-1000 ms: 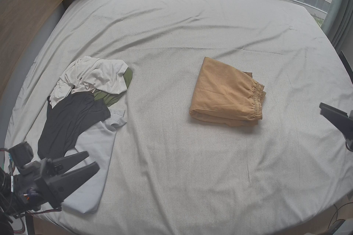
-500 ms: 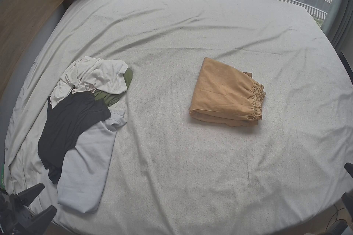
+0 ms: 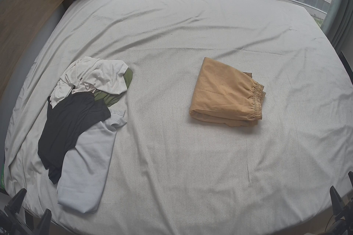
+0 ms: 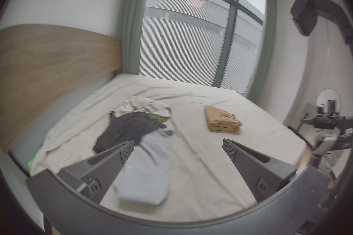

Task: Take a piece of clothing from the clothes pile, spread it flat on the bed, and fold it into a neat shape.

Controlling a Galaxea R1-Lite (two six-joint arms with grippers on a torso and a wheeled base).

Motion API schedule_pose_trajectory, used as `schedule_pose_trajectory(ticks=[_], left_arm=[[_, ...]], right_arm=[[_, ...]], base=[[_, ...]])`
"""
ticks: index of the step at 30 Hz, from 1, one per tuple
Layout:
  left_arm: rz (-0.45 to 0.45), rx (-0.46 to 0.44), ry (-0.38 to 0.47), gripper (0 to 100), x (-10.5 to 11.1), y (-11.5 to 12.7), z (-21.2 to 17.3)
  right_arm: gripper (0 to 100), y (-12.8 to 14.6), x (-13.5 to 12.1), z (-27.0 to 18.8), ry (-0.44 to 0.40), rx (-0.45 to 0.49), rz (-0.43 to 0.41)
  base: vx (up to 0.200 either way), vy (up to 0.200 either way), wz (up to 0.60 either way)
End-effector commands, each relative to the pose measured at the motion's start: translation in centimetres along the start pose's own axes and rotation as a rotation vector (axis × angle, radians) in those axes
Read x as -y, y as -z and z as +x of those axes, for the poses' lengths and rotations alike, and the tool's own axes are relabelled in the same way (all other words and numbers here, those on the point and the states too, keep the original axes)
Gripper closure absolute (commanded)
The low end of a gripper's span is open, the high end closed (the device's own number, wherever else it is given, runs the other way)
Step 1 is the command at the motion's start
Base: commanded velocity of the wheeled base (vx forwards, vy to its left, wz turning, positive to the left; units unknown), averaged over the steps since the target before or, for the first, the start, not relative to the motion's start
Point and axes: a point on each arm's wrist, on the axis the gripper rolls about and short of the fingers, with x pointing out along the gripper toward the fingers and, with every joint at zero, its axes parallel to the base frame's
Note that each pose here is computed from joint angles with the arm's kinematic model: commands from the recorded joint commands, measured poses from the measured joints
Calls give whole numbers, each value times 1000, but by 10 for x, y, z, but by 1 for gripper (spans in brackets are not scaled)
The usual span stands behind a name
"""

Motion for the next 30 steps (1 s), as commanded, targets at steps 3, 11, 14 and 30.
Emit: schedule_pose_trajectory(ticks=[3,11,14,30], left_arm=[[13,14,-105,0,-2,7,-2],[94,-37,-190,0,-4,13,-3],[104,-24,-145,0,-4,13,-4],[112,-21,-142,0,-4,13,-4]], right_arm=[[0,7,-2,0,81,-50,-71],[0,8,-2,-5,96,7,-76],[0,9,-3,-5,104,12,-73],[0,9,-4,-6,55,53,-76]], base=[[0,0,0],[0,0,0],[0,0,0],[0,0,0]])
